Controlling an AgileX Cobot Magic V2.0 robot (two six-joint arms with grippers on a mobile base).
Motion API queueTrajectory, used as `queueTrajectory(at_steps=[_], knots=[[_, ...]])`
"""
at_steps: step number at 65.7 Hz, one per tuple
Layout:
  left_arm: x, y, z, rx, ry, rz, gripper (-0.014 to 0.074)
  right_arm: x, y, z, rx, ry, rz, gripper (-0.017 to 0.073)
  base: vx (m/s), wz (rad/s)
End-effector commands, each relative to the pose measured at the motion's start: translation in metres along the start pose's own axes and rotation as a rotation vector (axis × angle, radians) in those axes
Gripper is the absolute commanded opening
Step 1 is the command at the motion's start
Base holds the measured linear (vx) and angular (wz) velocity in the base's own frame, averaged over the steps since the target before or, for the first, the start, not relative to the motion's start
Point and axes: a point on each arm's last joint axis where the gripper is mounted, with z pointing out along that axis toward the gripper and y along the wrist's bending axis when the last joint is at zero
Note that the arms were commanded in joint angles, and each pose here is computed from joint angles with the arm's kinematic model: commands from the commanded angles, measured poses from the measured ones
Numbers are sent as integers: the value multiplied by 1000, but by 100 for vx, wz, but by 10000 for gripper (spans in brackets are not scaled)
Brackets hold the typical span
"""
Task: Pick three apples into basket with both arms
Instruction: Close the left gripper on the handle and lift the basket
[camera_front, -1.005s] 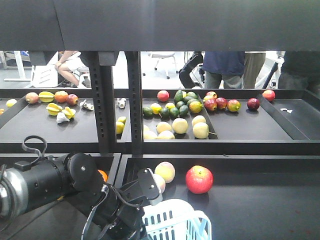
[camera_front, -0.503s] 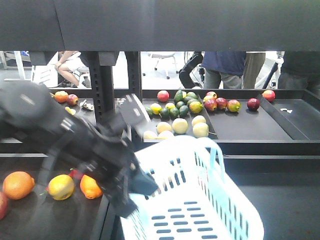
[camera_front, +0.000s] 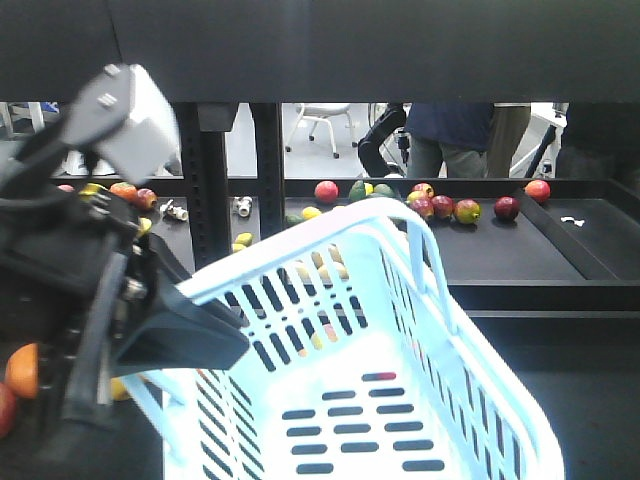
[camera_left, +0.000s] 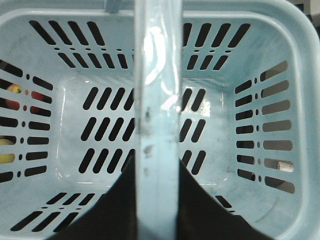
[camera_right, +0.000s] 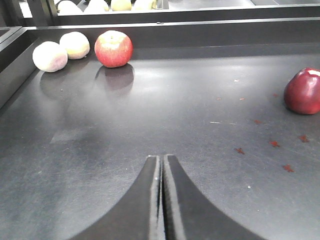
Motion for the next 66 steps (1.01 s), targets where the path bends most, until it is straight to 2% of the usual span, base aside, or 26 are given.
queueTrajectory(at_steps=[1, 66], knots=[[-16, -11, -23, -44, -136, 13, -8, -8, -1, -1, 10, -83, -7, -4, 0, 0], [-16, -12, -25, -41, -139, 17, -8, -8, -1, -1, 10, -83, -7, -4, 0, 0]])
